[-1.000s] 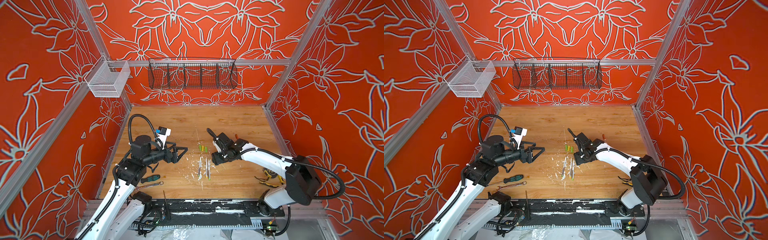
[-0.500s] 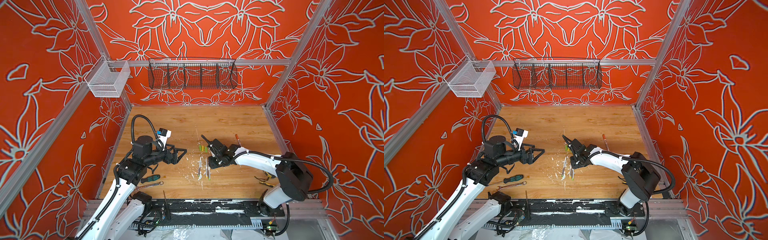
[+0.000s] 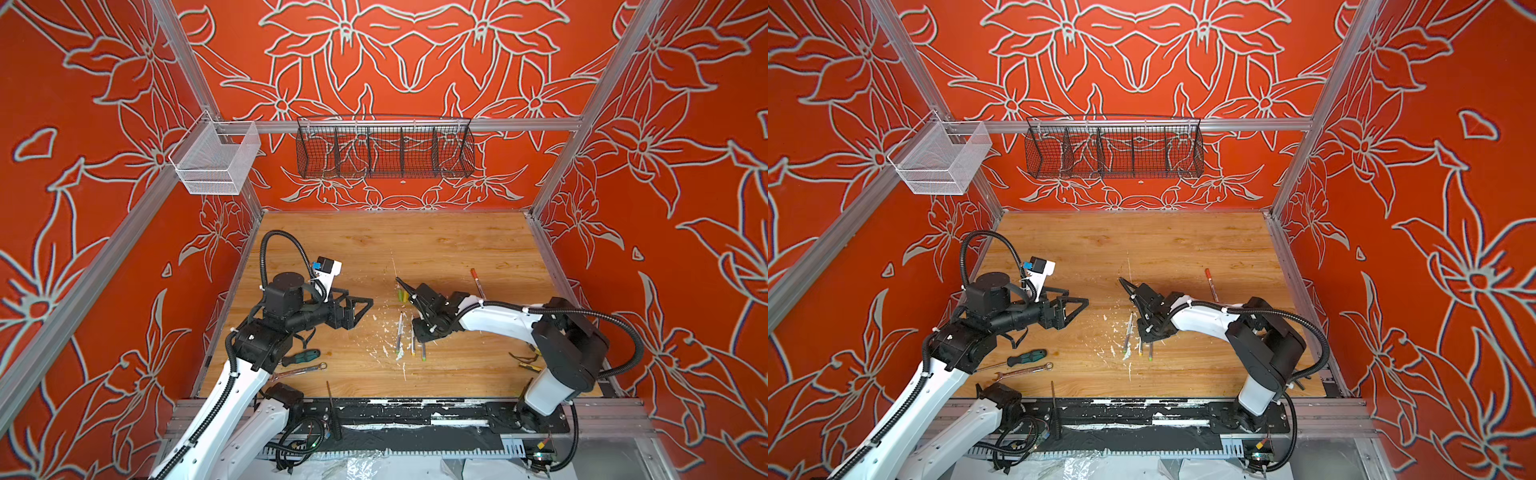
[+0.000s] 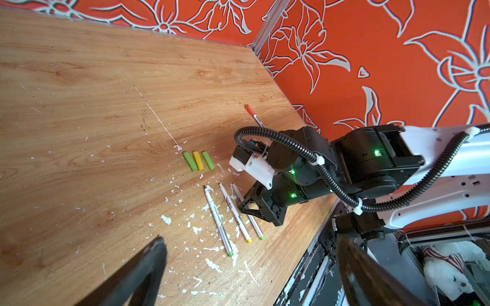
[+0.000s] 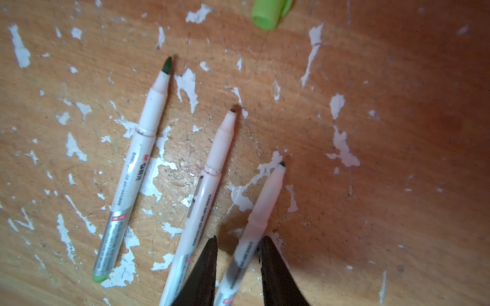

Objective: Insert the pens into the pen caps
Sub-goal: 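Move the open right gripper over the green and yellow caps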

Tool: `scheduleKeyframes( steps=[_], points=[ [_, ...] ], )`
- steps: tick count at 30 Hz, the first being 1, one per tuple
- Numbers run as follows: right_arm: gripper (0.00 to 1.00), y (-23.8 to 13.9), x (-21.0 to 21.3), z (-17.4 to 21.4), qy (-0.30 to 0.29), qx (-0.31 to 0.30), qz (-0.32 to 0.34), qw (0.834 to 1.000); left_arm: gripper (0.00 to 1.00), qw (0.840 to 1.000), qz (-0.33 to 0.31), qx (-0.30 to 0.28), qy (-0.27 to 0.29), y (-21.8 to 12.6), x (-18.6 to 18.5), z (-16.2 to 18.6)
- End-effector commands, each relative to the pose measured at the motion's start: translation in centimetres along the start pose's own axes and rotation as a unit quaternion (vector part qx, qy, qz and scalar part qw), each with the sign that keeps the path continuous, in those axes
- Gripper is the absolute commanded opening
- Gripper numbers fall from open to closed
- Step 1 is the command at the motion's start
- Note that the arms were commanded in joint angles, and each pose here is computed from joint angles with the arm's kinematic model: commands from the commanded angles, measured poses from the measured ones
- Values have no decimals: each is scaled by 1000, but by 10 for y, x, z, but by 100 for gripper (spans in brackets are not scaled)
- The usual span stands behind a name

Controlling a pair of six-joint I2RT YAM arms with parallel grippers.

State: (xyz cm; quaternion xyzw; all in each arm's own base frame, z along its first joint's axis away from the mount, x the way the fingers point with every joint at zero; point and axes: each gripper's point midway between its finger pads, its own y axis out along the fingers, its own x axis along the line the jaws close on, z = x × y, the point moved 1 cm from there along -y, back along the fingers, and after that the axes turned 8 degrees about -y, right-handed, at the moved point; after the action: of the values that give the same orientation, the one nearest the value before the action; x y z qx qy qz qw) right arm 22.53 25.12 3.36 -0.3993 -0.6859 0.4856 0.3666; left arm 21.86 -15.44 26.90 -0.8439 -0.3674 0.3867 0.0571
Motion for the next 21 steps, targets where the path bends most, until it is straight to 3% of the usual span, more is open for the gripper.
scheduleKeyframes(
  steps=[1, 12, 21],
  points=[
    [28, 6, -2, 2, 3, 12, 21, 1000, 97, 1000, 1, -1, 5, -2, -1, 0],
    [15, 10, -2, 0, -6, 21, 43, 999, 97, 1000, 13, -3, -7, -1, -4, 0],
    [20, 1, -10, -7, -32, 25, 73, 996, 97, 1000, 13, -2, -9, 1, -3, 0]
  ],
)
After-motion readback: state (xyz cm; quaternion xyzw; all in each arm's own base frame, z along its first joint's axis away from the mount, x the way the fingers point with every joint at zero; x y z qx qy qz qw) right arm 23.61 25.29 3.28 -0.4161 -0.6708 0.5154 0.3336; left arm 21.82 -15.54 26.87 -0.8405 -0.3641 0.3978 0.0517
